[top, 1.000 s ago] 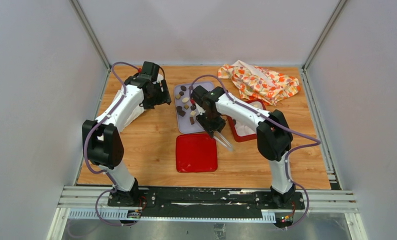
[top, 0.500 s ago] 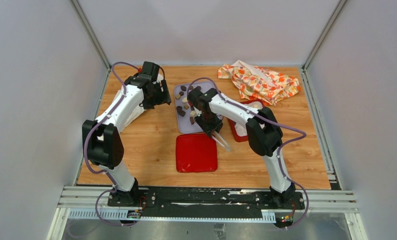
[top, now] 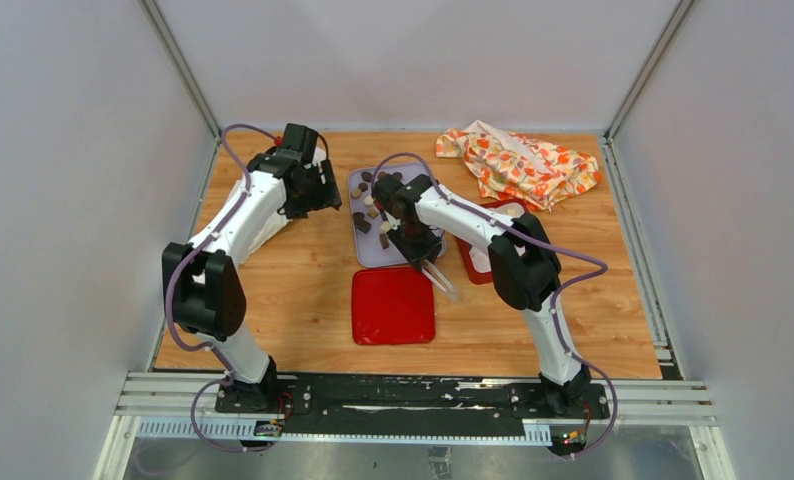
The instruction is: Pack the chocolate
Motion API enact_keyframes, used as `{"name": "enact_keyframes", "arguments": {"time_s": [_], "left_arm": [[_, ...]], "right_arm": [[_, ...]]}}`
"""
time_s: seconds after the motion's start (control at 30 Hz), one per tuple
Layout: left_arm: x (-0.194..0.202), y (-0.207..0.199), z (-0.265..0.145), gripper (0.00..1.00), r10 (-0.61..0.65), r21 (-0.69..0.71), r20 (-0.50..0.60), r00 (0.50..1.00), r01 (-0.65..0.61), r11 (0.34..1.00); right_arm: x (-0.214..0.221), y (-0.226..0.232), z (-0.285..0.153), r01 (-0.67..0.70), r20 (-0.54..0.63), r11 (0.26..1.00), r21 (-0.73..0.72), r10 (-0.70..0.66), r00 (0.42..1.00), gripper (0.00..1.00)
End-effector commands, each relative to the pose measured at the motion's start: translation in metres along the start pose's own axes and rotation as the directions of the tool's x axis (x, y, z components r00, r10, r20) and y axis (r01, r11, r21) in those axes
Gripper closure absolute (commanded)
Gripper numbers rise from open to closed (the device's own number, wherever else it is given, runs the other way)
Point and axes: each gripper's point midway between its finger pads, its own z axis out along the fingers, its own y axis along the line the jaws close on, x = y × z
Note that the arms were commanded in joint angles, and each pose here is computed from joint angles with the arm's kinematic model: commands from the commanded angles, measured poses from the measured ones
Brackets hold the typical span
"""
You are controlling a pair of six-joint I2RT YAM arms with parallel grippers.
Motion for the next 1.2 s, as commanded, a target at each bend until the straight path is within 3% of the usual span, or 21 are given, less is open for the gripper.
{"name": "enact_keyframes", "arguments": {"time_s": [0.0,0.1,0.3,0.83,1.17], "left_arm": [[-0.002,0.006,-0.011,0.22,-0.003,-0.008,0.026,1.000,0.004,1.000],[-0.001,0.007,-0.011,0.22,-0.005,-0.009,0.025,1.000,0.005,1.000],[0.000,0.007,-0.011,0.22,-0.005,-0.008,0.022,1.000,0.005,1.000],[-0.008,0.012,-0.017,0.22,0.018,-0.031,0.059,0.998,-0.016,0.999],[-0.004,0.007,-0.012,0.22,-0.001,-0.011,0.035,0.999,0.002,1.000]], "right_arm": [[0.006,0.000,-0.002,0.021,-0.031,1.000,0.012,-0.021,0.999,0.71],[0.008,-0.002,-0.005,0.019,-0.026,1.000,0.017,-0.019,0.999,0.82],[0.011,-0.004,-0.015,0.004,-0.010,1.000,0.026,-0.004,1.000,0.90],[0.031,-0.041,-0.068,-0.125,0.100,0.989,0.081,0.116,0.988,0.94],[0.098,-0.100,-0.093,-0.365,0.124,0.923,0.124,0.351,0.928,0.94]]}}
